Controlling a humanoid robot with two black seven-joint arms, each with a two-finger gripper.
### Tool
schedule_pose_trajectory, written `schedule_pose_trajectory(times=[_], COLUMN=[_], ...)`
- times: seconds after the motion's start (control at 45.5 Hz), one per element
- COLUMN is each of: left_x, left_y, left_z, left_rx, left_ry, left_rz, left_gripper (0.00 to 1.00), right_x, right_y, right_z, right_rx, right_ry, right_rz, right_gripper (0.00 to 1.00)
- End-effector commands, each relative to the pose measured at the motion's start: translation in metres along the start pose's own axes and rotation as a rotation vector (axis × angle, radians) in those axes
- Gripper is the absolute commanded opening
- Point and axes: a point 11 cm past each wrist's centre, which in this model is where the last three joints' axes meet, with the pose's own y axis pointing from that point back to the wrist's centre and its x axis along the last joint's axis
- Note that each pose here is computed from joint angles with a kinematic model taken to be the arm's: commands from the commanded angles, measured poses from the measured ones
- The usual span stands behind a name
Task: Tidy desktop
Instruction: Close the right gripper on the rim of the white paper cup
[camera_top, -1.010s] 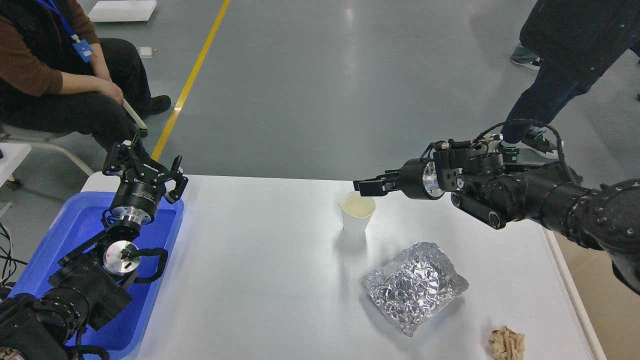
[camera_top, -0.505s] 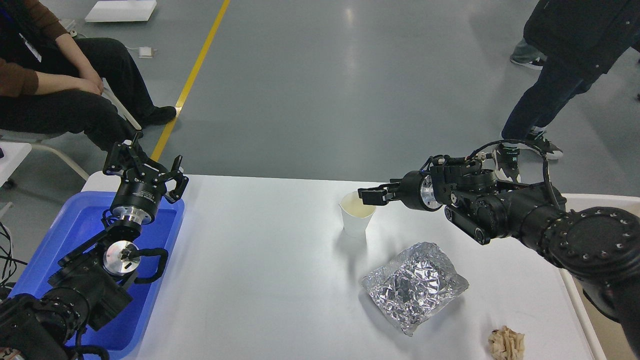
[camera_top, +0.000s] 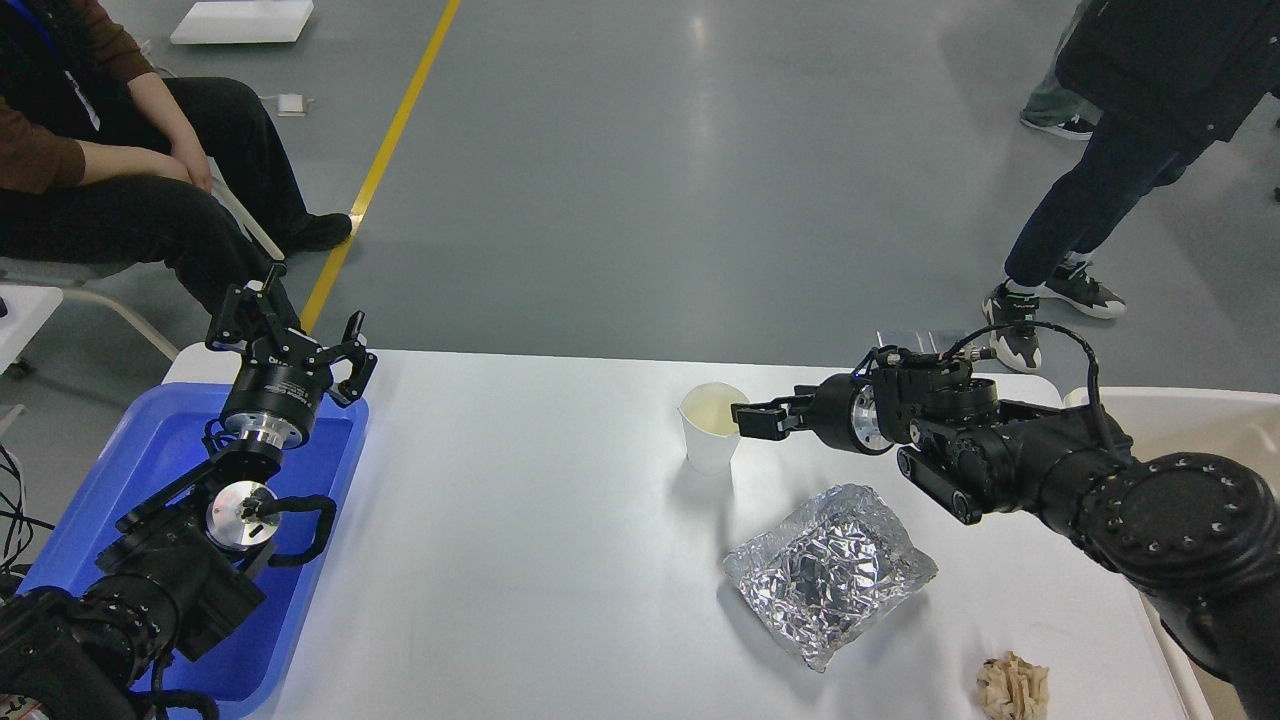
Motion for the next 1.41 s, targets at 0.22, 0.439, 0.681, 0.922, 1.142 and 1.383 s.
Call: schedule_pose_trajectory(times=[0.22, 0.439, 0.681, 0.922, 1.142, 1.383], left_x=[0.000, 0.000, 0.000, 0.000, 0.000, 0.000], left_y=[0.000, 0.000, 0.000, 0.000, 0.000, 0.000], left_z=[0.000, 0.000, 0.000, 0.000, 0.000, 0.000], left_rx=[0.000, 0.000, 0.000, 0.000, 0.001, 0.000], left_ry=[0.000, 0.000, 0.000, 0.000, 0.000, 0.000], left_rz=[0.000, 0.000, 0.000, 0.000, 0.000, 0.000], left_gripper=[1.00, 1.00, 1.00, 1.00, 1.00, 1.00], right_x=[-0.011, -0.012, -0.013, -0.018, -0.025, -0.027], right_y=[0.000, -0.001, -0.001, -0.003, -0.002, -0.002], right_z=[0.001, 0.000, -0.003, -0.010, -0.012, -0.014], right_rx=[0.000, 0.003, 0.017, 0.040, 0.067, 0.087], right_ry=[-0.005, -0.002, -0.002, 0.003, 0.062, 0.069], right_rz=[0.000, -0.001, 0.001, -0.016, -0.061, -0.072], right_gripper=[0.96, 0.92, 0.84, 0.78, 0.16, 0.00])
